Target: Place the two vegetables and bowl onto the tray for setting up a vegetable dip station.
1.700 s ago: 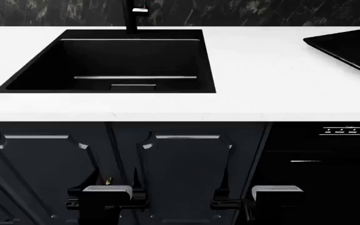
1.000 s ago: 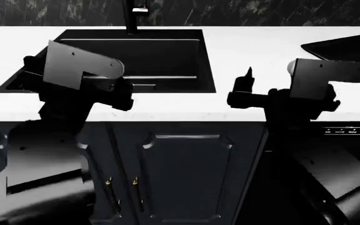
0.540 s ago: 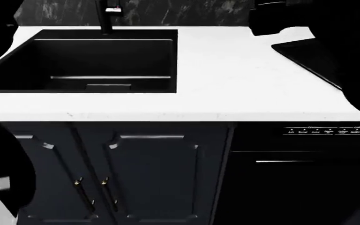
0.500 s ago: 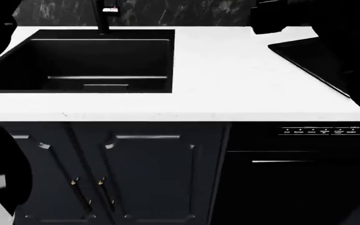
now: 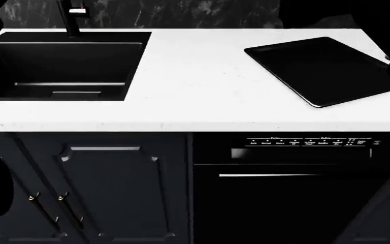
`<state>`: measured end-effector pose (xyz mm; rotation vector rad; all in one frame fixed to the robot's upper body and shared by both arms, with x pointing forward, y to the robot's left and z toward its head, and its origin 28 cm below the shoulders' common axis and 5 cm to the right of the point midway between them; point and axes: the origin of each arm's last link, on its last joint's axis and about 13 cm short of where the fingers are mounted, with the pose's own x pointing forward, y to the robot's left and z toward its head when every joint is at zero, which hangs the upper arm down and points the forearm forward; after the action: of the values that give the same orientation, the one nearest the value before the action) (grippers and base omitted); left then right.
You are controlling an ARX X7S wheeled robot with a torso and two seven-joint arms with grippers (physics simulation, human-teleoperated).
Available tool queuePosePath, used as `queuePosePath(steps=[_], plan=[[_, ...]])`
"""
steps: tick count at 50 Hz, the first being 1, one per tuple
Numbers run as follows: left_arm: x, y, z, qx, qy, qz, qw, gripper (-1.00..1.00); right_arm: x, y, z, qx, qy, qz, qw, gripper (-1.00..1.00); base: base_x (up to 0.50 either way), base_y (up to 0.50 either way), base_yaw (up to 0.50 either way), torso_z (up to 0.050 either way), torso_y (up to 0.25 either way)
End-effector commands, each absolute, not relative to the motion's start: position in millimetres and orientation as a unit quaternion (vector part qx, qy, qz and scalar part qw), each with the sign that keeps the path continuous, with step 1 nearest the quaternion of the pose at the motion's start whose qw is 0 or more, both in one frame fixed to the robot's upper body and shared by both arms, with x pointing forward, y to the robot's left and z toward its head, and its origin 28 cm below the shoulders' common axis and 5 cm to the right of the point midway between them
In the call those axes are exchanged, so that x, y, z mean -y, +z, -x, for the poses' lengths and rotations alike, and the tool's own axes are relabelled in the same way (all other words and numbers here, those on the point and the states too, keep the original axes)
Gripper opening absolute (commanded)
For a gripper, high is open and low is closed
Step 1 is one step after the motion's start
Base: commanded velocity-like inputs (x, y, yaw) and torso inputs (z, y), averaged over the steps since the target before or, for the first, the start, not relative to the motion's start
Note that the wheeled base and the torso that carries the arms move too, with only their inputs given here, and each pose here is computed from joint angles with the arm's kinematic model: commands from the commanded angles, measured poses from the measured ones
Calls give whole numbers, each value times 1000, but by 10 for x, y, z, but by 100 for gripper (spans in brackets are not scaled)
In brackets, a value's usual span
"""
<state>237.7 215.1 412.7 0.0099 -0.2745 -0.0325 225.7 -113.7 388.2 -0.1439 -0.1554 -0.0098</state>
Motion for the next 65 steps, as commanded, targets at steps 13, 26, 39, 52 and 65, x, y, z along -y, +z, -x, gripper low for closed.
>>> queuePosePath(steps=[13,26,39,52,65], plan=[[-2162,4149,-2339,138,-21,1,990,100,1125,3889,-2252,80,0,65,995,100,0,-500,0,0,0],[-2166,4147,-2345,138,-20,2,990,100,1121,3884,-2257,80,5,64,995,100,0,-500,0,0,0],[-2174,4153,-2345,139,-19,4,990,100,1110,3889,-2255,84,12,59,995,100,0,-500,0,0,0],[-2182,4165,-2334,140,-19,5,990,100,1097,3893,-2250,87,17,57,994,100,0,-500,0,0,0],[-2181,4172,-2328,141,-20,5,990,100,1096,3914,-2247,82,2,80,993,100,191,-154,0,0,0]])
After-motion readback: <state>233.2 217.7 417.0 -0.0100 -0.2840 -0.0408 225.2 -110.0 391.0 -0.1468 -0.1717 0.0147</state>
